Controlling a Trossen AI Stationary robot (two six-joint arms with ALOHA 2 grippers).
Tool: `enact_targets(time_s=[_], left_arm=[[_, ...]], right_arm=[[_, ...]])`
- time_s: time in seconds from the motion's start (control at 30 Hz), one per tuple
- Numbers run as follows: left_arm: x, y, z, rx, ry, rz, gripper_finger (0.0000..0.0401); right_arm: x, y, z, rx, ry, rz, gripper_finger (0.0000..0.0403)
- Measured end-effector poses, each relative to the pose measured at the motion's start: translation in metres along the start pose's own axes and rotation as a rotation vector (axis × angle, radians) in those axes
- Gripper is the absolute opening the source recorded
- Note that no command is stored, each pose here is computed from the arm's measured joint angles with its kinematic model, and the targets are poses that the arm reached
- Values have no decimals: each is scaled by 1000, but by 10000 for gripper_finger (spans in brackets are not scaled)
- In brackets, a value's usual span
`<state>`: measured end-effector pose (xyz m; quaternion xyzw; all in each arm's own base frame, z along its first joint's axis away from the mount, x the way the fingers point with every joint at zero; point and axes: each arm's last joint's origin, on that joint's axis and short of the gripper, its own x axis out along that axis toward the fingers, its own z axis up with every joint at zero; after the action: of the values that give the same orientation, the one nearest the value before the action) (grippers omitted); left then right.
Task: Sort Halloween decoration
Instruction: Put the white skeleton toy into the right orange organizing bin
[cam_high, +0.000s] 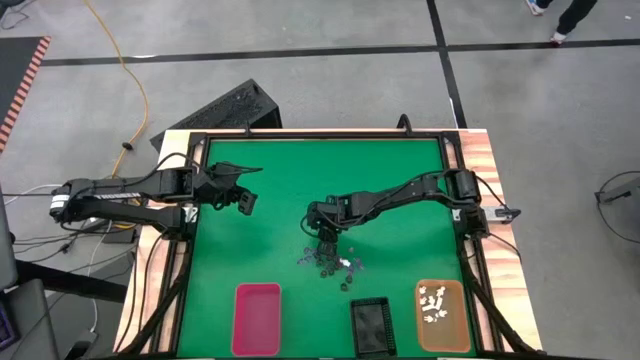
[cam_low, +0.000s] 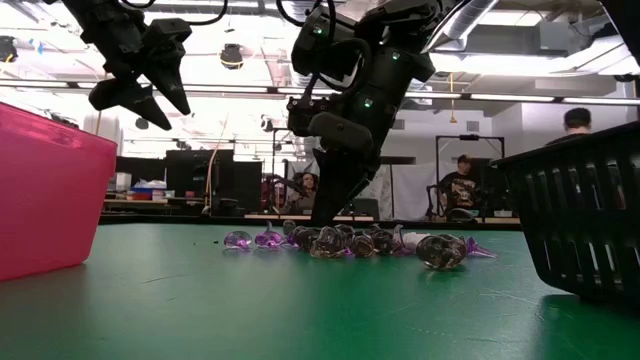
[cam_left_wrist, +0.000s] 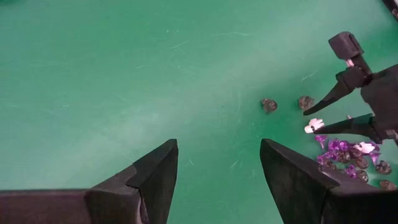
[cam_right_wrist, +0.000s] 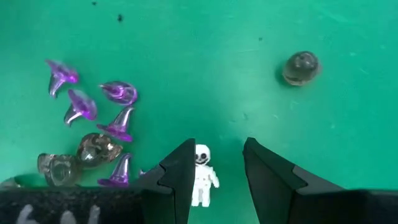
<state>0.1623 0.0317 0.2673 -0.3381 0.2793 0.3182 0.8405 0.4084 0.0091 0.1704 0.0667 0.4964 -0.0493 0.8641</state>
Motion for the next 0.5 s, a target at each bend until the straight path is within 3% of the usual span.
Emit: enact_targets(time_s=[0.5], left_arm=[[0, 1, 0, 1, -12, 14, 219]], right_arm=[[8, -2, -9, -12, 85, -11, 157]])
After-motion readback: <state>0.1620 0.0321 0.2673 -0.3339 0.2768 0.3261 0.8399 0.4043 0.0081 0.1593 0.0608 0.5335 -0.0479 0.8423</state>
